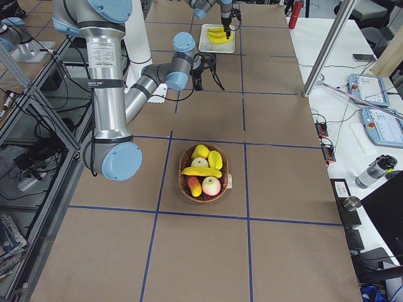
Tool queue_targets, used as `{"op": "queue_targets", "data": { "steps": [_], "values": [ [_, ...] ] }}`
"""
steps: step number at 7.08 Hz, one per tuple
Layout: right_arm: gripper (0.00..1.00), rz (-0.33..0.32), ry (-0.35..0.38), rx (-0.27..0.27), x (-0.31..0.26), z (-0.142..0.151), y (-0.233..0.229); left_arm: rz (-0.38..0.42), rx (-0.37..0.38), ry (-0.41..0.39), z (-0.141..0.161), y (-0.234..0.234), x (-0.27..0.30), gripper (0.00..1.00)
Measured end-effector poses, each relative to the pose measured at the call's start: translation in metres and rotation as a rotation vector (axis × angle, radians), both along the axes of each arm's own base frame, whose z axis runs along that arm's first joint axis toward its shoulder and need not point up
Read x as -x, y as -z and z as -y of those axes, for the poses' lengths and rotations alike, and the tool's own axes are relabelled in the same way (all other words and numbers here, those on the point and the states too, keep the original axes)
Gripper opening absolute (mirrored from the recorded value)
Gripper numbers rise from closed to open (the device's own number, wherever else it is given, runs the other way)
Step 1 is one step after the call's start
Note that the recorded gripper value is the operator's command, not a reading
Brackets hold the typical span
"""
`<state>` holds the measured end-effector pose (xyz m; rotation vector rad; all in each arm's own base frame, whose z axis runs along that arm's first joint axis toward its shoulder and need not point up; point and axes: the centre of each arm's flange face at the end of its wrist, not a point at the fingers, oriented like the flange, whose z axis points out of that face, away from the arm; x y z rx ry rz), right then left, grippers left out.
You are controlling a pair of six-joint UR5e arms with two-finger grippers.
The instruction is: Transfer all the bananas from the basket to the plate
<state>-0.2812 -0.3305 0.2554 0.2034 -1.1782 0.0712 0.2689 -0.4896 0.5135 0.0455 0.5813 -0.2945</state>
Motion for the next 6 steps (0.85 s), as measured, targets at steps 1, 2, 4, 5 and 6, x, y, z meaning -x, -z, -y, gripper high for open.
{"op": "queue_targets", "data": {
  "steps": [1, 2, 4, 5, 6],
  "values": [
    [1.0, -0.04, -0.002, -0.01, -0.01, 0.003, -0.017, -0.032, -0.024, 0.0, 0.006, 0.017, 0.015, 1.0],
    [1.0, -0.094, -0.004, -0.027, -0.025, 0.006, -0.04, -0.092, -0.032, -0.004, 0.009, 0.041, 0.026, 1.0],
    [1.0, -0.206, -0.025, -0.039, -0.069, 0.011, -0.089, -0.194, -0.05, -0.002, 0.009, 0.089, 0.039, 1.0],
    [1.0, -0.262, -0.017, -0.045, -0.097, 0.009, -0.119, -0.232, -0.043, 0.013, 0.008, 0.116, 0.039, 1.0],
    [1.0, -0.302, 0.006, -0.049, -0.121, 0.007, -0.153, -0.274, -0.02, 0.045, 0.011, 0.152, 0.031, 1.0]
  ]
}}
